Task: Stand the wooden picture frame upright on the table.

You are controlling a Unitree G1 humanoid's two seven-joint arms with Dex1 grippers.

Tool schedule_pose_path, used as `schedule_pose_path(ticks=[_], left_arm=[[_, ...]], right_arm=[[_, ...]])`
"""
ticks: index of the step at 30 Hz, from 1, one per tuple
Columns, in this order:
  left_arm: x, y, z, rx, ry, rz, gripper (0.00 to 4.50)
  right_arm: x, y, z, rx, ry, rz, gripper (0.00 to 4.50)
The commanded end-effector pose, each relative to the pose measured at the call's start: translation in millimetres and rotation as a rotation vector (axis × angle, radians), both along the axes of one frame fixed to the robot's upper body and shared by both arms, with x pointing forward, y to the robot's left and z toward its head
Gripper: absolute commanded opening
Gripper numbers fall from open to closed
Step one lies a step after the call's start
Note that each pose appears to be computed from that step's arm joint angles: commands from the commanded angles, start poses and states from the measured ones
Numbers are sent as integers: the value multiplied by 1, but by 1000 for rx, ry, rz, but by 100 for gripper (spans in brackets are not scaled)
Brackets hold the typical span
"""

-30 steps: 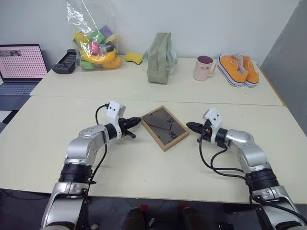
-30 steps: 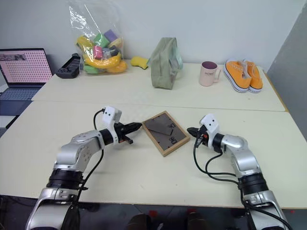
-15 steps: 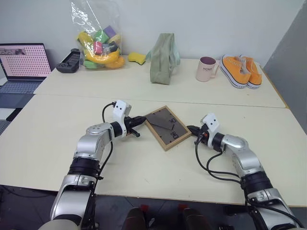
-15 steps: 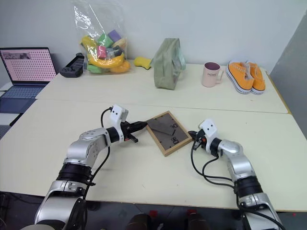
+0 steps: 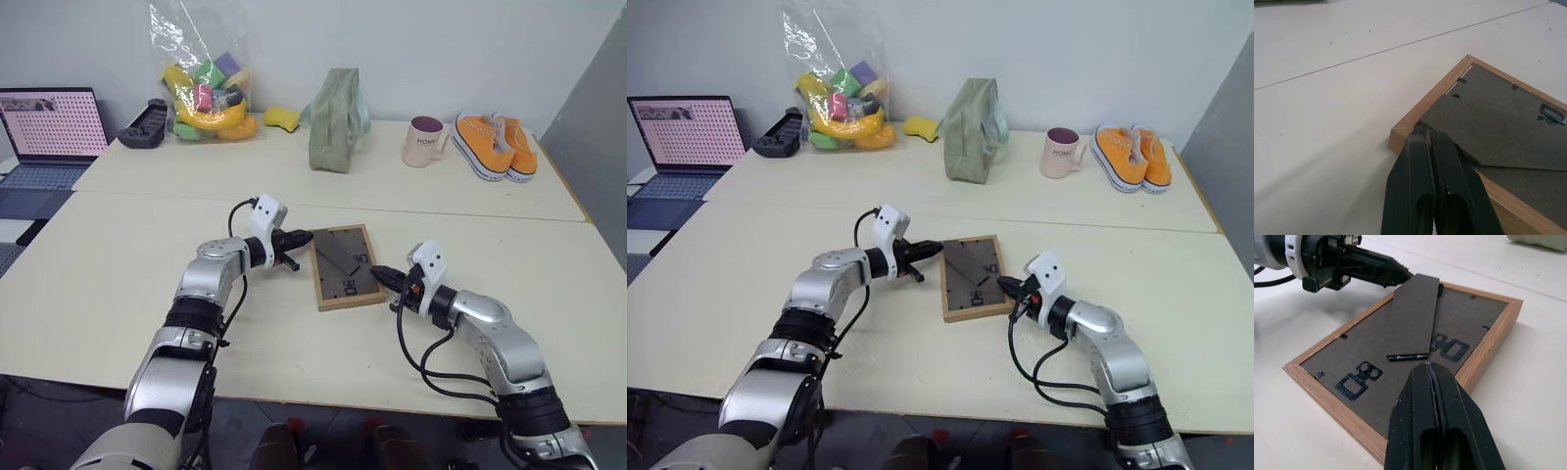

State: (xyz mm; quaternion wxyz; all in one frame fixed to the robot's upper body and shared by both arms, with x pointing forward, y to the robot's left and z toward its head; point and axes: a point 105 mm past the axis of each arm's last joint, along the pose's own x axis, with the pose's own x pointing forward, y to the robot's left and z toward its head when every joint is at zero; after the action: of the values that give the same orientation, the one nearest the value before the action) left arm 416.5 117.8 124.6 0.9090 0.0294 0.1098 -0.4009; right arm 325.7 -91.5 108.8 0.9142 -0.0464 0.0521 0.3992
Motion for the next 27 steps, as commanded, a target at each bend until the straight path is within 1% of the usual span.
schedule_pose_path(ticks=[1, 4, 6, 8, 10, 12, 15, 18, 21, 27], left_arm=[[3, -13, 10, 3, -41, -51, 3], [3, -16, 11, -4, -46, -64, 3], [1, -17, 10, -5, -45, -72, 3], [-1, -16, 9, -3, -43, -78, 3], [-2, -15, 8, -2, -41, -81, 3], [-2, -14, 7, -1, -40, -80, 3], [0, -14, 9, -1, -40, -76, 3], [1, -16, 12, -2, -45, -80, 3], [1, -18, 14, 1, -48, -89, 3], [3, -23, 15, 5, -50, -100, 3]], right_arm=[[1, -6, 16, 26, -58, -34, 2], [13, -24, 23, 18, -102, -116, 2], [22, -39, 40, 42, -160, -179, 2], [26, -47, 50, 53, -186, -209, 2], [22, -49, 41, 6, -167, -186, 2], [16, -47, 26, -30, -125, -154, 2], [-3, -34, 2, -82, -65, -58, 2], [-24, -19, -12, -83, -2, 31, 2], [-33, -11, -12, -48, 12, 51, 2], [-29, -7, 0, 14, -5, 7, 2]])
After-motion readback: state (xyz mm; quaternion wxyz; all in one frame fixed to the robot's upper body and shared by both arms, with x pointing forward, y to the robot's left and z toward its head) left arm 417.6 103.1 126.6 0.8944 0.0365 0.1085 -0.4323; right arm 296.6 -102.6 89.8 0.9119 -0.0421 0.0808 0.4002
